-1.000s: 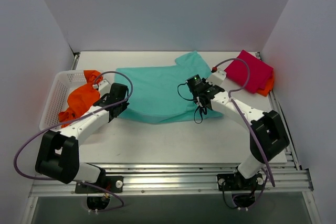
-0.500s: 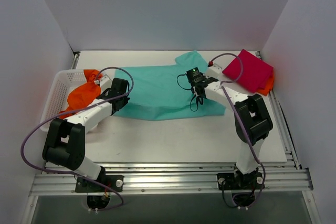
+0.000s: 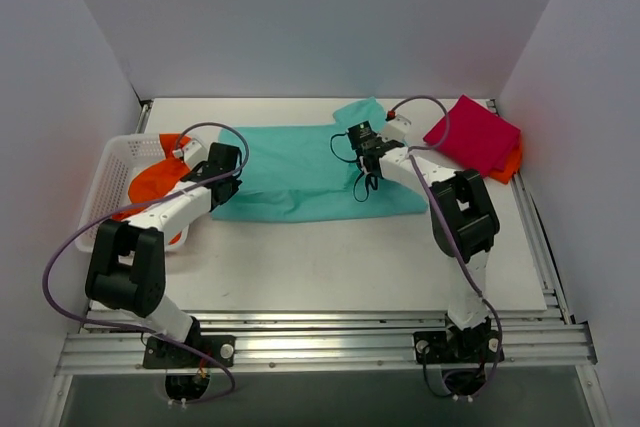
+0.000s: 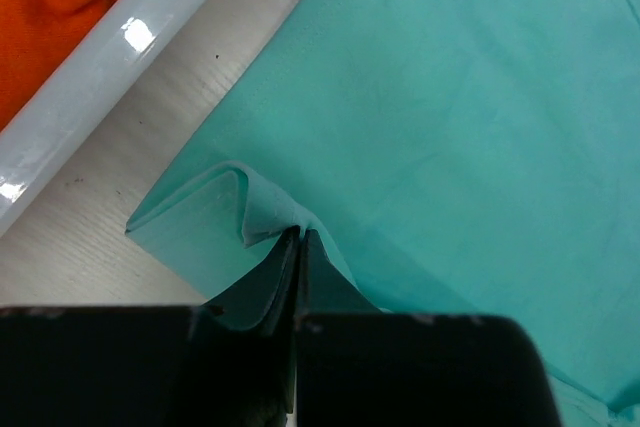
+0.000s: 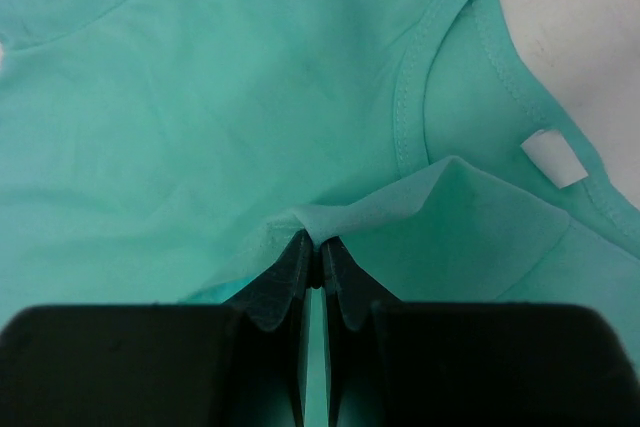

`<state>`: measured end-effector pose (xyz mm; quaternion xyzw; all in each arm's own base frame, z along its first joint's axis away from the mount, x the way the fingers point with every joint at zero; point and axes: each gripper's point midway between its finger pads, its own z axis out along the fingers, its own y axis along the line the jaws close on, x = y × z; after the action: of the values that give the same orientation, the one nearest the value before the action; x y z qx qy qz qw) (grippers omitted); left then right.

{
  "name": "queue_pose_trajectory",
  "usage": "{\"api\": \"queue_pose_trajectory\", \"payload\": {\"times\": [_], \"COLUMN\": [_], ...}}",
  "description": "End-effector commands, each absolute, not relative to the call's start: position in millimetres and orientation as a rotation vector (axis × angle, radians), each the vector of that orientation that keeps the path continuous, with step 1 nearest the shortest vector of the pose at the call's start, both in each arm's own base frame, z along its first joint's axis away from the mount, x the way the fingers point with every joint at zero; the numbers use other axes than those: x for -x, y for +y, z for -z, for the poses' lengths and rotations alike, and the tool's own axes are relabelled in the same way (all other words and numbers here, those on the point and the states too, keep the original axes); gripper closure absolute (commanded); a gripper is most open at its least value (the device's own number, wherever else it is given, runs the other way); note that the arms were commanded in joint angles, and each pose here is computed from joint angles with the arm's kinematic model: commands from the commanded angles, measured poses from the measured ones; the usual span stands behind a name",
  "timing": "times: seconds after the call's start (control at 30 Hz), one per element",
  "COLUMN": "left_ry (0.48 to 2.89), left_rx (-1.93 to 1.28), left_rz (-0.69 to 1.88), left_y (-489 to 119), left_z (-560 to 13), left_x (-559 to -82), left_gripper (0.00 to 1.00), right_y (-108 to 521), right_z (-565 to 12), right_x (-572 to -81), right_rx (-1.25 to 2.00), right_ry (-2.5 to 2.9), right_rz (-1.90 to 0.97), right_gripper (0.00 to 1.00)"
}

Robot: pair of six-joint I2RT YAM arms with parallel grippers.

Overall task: Fold and stack the t-shirts
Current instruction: Fold the tshirt

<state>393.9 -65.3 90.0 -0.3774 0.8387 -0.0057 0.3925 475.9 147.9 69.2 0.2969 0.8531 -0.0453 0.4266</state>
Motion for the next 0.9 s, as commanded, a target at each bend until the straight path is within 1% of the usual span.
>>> {"api": "queue_pose_trajectory", "payload": {"times": [0.0,0.1,0.37,0.4,0.5,0.57,0.6,0.63,0.67,0.7,0.77,0.8,0.87], "left_ry": [2.11,2.122,2.148,2.152,2.158,2.168,2.168,2.166,2.166,2.167,2.152,2.141,2.114], "left_rx": [0.995,1.0,1.007,1.011,1.017,1.027,1.034,1.044,1.047,1.046,1.042,1.042,1.029], "left_rz": [0.001,-0.005,-0.012,-0.019,-0.023,-0.038,-0.04,-0.043,-0.042,-0.043,-0.038,-0.038,-0.026], "left_y": [-60.0,-59.0,-57.5,-56.5,-56.0,-54.5,-54.0,-52.5,-52.7,-52.9,-52.5,-51.9,-51.8], "left_z": [-92.3,-85.2,-71.1,-68.2,-64.4,-58.9,-58.1,-58.2,-58.2,-58.4,-65.7,-69.9,-85.9], "left_x": [-403.8,-407.1,-417.1,-418.3,-422.0,-422.2,-422.6,-424.1,-424.8,-425.7,-430.8,-432.8,-439.1], "left_gripper": [0.98,0.97,0.89,0.84,0.76,0.64,0.57,0.41,0.34,0.27,0.14,0.12,0.1], "right_y": [145.5,142.7,132.0,132.4,130.9,129.7,129.7,129.1,128.8,127.2,125.6,121.8,118.9], "right_z": [-66.3,-57.4,-44.6,-45.6,-45.3,-40.9,-41.3,-41.0,-42.0,-43.8,-53.6,-57.0,-75.8], "right_x": [-483.8,-487.3,-494.4,-496.3,-501.0,-502.3,-503.9,-506.3,-508.2,-509.7,-514.2,-514.7,-518.3], "right_rx": [-0.733,-0.741,-0.774,-0.775,-0.783,-0.784,-0.783,-0.787,-0.79,-0.783,-0.793,-0.791,-0.804], "right_ry": [2.139,2.149,2.15,2.146,2.143,2.151,2.152,2.155,2.152,2.145,2.119,2.108,2.066], "right_rz": [0.14,0.154,0.203,0.204,0.209,0.221,0.22,0.226,0.226,0.24,0.249,0.271,0.272], "right_gripper": [1.0,1.0,1.0,1.0,1.0,1.0,0.9,0.81,0.69,0.43,0.26,0.18,0.15]}}
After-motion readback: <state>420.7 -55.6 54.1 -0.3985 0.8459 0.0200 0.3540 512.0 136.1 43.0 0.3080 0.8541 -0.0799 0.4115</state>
